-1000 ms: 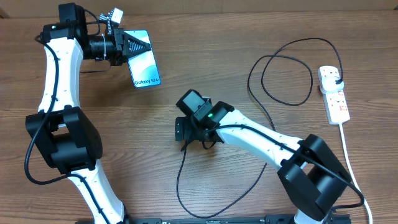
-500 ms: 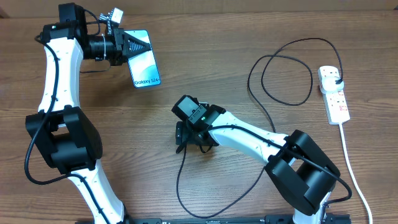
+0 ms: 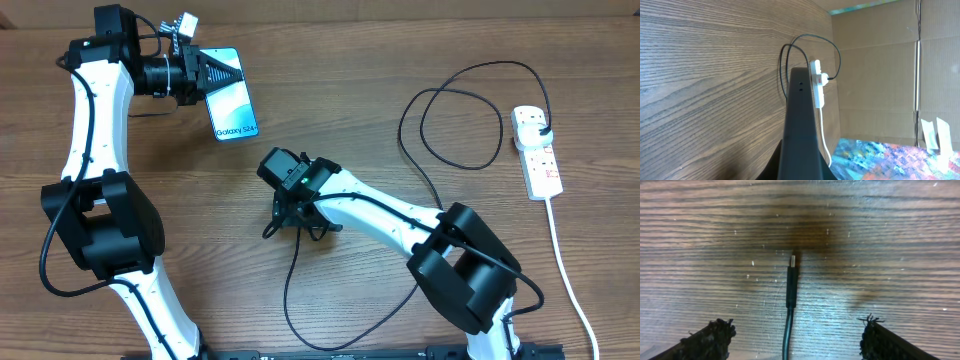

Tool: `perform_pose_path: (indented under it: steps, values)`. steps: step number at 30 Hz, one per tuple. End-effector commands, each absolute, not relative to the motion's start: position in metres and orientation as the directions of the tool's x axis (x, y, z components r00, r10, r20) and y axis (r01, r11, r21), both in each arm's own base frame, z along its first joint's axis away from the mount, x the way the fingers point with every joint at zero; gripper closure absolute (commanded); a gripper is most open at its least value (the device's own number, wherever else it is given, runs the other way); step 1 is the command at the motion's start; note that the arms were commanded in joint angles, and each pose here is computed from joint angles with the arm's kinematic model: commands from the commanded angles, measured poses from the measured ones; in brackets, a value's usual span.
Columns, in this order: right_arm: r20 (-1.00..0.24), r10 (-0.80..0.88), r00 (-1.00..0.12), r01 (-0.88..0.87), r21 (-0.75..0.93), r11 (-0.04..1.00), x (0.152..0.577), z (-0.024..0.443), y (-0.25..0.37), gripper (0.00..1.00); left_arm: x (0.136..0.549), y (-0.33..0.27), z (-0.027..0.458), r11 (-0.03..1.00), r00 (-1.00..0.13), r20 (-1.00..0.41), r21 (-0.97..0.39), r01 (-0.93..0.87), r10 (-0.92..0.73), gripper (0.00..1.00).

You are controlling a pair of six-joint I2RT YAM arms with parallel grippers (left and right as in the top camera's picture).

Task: Plug charger to phone and switch on socket
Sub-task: 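Lower the right gripper onto the cable's USB-C end and grasp it, then lift the cable end with the right gripper toward the phone's bottom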

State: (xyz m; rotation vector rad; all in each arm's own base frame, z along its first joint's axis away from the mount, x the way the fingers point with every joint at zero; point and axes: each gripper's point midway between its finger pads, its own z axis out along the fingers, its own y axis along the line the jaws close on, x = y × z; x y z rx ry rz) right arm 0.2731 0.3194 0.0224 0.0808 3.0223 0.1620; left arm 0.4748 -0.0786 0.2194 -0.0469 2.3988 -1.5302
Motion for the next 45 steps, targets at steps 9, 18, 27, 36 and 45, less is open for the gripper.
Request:
perform_pose_path:
  steps: [9, 18, 27, 36, 45]
  values:
    - [-0.138, 0.118, -0.983, 0.106, 0.097, 0.99, 0.282, 0.017, 0.322, 0.45, 0.473, -0.081, 0.232, 0.392, -0.954, -0.233, -0.909, 0.145, -0.188, 0.96]
    - [-0.133, 0.118, -0.984, 0.106, 0.09, 0.99, 0.283, 0.009, 0.322, 0.6, 0.473, -0.081, 0.232, 0.391, -0.954, -0.233, -0.909, 0.145, -0.188, 0.96]
    - [-0.114, 0.114, -0.987, 0.107, 0.062, 0.992, 0.28, -0.005, 0.319, 0.66, 0.473, -0.081, 0.232, 0.392, -0.954, -0.233, -0.909, 0.144, -0.188, 0.96]
    - [-0.12, 0.115, -0.986, 0.107, 0.069, 0.992, 0.282, -0.005, 0.321, 0.76, 0.473, -0.08, 0.231, 0.397, -0.954, -0.233, -0.907, 0.143, -0.188, 0.96]
    - [-0.132, 0.12, -0.984, 0.111, 0.071, 0.991, 0.285, -0.004, 0.321, 0.96, 0.473, -0.08, 0.231, 0.397, -0.954, -0.233, -0.907, 0.143, -0.188, 0.96]
